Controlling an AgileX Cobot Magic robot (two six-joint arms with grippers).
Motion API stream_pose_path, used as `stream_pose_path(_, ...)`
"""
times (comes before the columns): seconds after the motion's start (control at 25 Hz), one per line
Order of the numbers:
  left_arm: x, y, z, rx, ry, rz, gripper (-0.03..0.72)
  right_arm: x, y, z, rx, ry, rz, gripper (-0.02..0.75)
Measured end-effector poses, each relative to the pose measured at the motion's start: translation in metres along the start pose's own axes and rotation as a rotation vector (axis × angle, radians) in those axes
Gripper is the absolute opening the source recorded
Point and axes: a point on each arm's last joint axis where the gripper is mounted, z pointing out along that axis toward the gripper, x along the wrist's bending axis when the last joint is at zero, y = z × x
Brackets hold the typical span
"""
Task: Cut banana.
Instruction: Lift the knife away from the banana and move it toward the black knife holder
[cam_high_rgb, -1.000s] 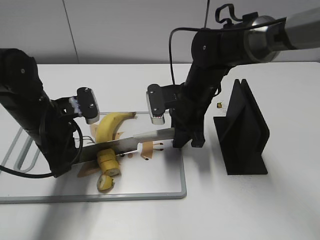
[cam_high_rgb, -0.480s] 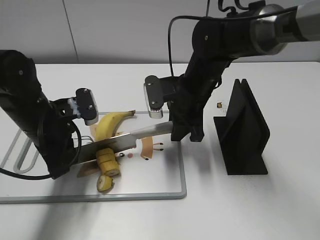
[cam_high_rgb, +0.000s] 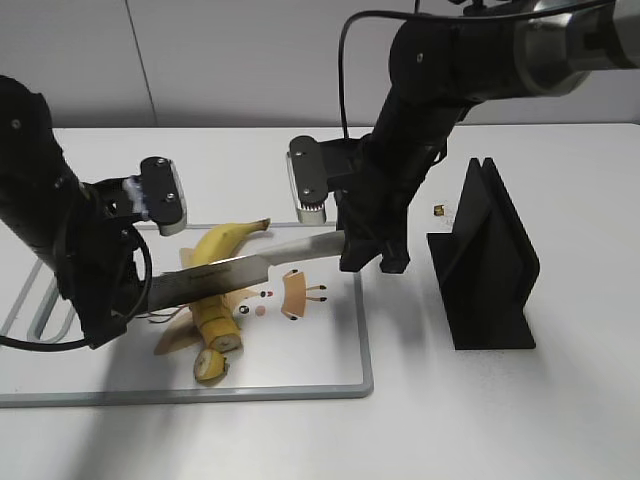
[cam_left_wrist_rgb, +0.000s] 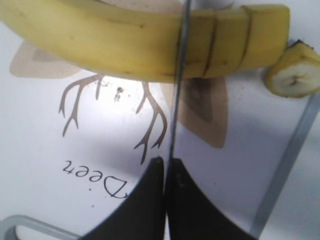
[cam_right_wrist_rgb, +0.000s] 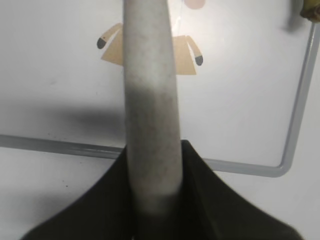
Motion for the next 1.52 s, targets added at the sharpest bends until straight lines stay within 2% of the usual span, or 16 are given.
stream_pose_path(0.68, -0.013, 0.004, -0.064, -0.109, 0.106, 0.04, -0.007, 0.009, 0.02, -0.079, -0.061, -0.111, -0.058, 0.172)
stream_pose_path(1.0, -0.02, 0.003, -0.086, -0.147, 0.144, 0.054, 0.013, 0.012, 0.022, -0.091, -0.073, -0.12, -0.059, 0.171)
stream_pose_path(1.12, -0.021, 0.002, -0.091, -0.154, 0.158, 0.055, 0.145, 0.013, 0.022, -0.091, -0.074, -0.114, -0.051, 0.164)
stream_pose_path(1.32, -0.026, -0.001, -0.104, -0.167, 0.186, 0.07, 0.489, 0.012, 0.021, -0.092, -0.071, -0.116, -0.036, 0.161)
stream_pose_path(1.4, -0.028, -0.003, -0.113, -0.172, 0.219, 0.089, 0.548, 0.012, 0.021, -0.093, -0.069, -0.121, -0.03, 0.16)
stream_pose_path(1.52, -0.031, -0.007, -0.125, -0.174, 0.273, 0.114, 0.576, 0.013, 0.021, -0.099, -0.068, -0.132, -0.031, 0.16)
